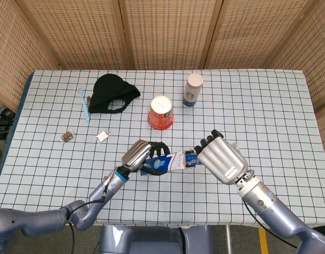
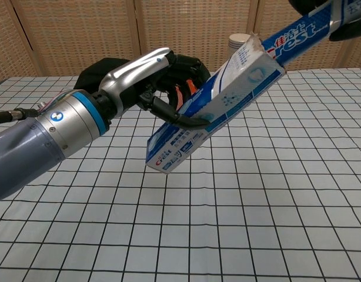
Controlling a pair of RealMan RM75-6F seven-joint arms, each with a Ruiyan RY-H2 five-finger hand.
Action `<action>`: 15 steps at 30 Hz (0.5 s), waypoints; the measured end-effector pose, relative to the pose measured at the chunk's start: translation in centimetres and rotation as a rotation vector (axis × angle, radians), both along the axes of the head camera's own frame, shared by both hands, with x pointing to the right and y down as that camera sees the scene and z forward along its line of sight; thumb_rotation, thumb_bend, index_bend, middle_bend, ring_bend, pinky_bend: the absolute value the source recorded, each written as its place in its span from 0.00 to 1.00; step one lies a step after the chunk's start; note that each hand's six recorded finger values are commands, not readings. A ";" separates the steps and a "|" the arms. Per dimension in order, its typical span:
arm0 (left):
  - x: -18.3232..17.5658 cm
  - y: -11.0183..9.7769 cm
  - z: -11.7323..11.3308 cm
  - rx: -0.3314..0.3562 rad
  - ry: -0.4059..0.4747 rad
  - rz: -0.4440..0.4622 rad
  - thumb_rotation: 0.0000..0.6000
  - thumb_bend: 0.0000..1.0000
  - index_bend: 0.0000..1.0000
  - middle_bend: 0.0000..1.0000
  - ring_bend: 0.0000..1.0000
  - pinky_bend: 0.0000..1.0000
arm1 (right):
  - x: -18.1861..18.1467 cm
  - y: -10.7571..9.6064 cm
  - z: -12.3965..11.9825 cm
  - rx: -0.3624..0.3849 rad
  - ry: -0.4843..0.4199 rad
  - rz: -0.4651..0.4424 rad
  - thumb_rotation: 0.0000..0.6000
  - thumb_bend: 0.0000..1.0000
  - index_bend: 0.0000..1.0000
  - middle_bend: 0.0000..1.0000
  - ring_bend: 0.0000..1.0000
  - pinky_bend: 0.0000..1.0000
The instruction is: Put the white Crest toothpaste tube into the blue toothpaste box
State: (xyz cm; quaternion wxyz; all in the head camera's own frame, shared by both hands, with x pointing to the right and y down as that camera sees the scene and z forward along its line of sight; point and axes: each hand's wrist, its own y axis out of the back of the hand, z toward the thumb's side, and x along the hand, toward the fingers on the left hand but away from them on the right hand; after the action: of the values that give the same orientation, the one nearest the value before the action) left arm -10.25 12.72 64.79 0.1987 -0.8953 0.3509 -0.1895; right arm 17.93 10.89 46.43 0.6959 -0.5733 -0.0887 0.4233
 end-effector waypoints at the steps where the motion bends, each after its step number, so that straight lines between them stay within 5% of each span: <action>1: 0.1 0.1 0.0 -0.003 0.001 0.000 1.00 0.25 0.52 0.49 0.53 0.62 | -0.2 0.1 0.0 0.011 0.007 -0.011 1.00 0.63 0.70 0.68 0.65 0.54; 11: 0.5 0.6 0.3 -0.032 0.042 -0.026 1.00 0.25 0.52 0.49 0.53 0.62 | -2.1 1.7 0.3 0.091 0.037 -0.120 1.00 0.55 0.64 0.62 0.63 0.54; 15: 0.6 0.6 0.2 -0.036 0.059 -0.034 1.00 0.25 0.52 0.49 0.53 0.62 | -2.7 2.2 0.1 0.123 0.031 -0.153 1.00 0.13 0.15 0.22 0.28 0.33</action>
State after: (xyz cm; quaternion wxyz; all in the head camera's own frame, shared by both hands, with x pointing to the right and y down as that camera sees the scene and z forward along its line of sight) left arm -9.68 13.28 64.98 0.1690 -0.8977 0.3684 -0.1727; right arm 15.25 13.07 46.53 0.7615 -0.5279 -0.0596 0.3715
